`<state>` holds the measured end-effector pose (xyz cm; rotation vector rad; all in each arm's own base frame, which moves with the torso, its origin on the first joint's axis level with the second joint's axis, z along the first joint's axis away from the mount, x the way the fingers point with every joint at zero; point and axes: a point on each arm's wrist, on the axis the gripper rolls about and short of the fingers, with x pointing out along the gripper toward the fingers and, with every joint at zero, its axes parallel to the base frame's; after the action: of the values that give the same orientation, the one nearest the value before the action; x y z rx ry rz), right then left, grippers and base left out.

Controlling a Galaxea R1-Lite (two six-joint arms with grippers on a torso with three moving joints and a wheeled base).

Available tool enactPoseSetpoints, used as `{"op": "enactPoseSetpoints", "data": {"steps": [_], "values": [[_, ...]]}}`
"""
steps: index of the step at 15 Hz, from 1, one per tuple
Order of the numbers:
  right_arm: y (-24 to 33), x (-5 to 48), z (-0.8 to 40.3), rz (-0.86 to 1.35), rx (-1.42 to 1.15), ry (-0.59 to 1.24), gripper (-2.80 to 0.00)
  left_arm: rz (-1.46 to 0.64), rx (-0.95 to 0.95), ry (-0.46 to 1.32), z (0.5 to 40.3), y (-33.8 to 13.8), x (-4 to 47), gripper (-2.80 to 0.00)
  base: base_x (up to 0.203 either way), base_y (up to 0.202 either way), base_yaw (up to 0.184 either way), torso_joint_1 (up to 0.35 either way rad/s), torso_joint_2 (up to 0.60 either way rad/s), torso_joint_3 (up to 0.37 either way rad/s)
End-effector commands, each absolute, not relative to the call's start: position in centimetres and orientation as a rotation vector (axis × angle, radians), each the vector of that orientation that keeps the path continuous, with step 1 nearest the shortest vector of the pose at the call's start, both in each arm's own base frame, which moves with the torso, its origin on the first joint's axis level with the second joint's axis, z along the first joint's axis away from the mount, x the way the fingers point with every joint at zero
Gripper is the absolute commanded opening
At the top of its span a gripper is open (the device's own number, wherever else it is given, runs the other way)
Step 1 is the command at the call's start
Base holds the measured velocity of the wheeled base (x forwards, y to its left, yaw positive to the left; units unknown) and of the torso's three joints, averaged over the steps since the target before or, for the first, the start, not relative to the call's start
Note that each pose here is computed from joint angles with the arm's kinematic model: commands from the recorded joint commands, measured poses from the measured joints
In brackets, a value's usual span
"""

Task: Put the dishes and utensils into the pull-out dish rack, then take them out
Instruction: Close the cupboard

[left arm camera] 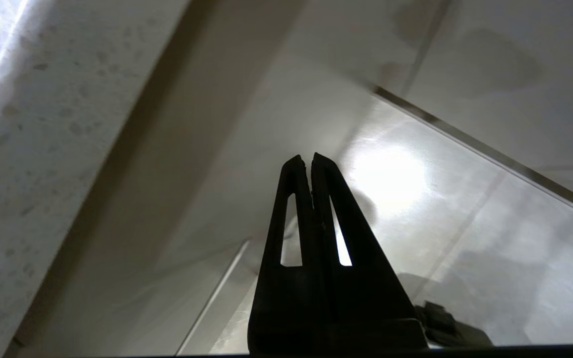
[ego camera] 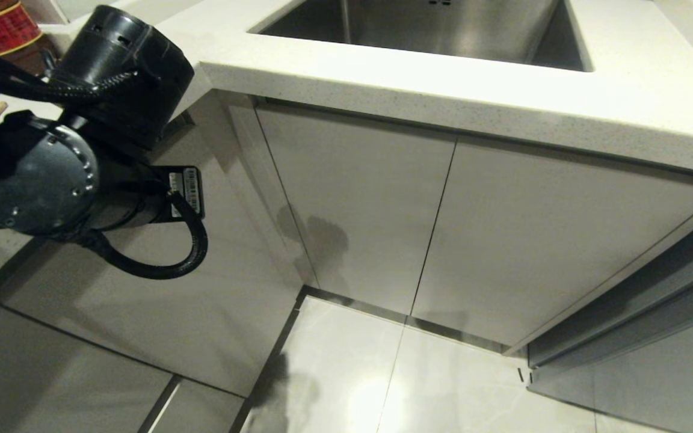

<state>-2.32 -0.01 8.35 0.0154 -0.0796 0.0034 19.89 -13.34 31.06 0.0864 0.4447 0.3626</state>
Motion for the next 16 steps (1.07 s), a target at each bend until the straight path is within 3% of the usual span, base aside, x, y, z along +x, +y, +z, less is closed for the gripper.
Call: {"op": "enactPoseSetpoints", "data": {"steps": [1, 4, 7, 10, 13, 16], "values": [[0.0, -2.1, 7.6, 0.003, 0.015, -0.054, -2.8, 0.295, 0.046, 0.408, 32.6, -12.8, 17.8, -2.8, 0.0, 0.0, 0.0, 0.0, 0.0, 0.0], [0.0, -2.1, 7.6, 0.004, 0.016, -0.054, -2.8, 0.138, -0.053, 0.308, 35.6, -10.5, 14.7, -2.8, 0.0, 0.0, 0.0, 0.0, 0.0, 0.0], [0.0, -2.1, 7.6, 0.003, 0.015, -0.054, -2.8, -0.023, -0.128, 0.112, 38.6, -5.6, 9.9, -2.8, 0.0, 0.0, 0.0, 0.0, 0.0, 0.0], [0.0, -2.1, 7.6, 0.003, 0.015, -0.054, -2.8, -0.052, -0.121, -0.135, 39.9, -0.6, 3.5, -2.8, 0.0, 0.0, 0.0, 0.0, 0.0, 0.0], [0.0, -2.1, 7.6, 0.003, 0.015, -0.054, -2.8, -0.123, -0.054, -0.334, 39.0, 0.8, -4.1, -2.8, 0.0, 0.0, 0.0, 0.0, 0.0, 0.0], [0.0, -2.1, 7.6, 0.003, 0.015, -0.054, -2.8, -0.131, 0.14, -0.323, 34.5, -0.2, -8.4, -2.8, 0.0, 0.0, 0.0, 0.0, 0.0, 0.0]]}}
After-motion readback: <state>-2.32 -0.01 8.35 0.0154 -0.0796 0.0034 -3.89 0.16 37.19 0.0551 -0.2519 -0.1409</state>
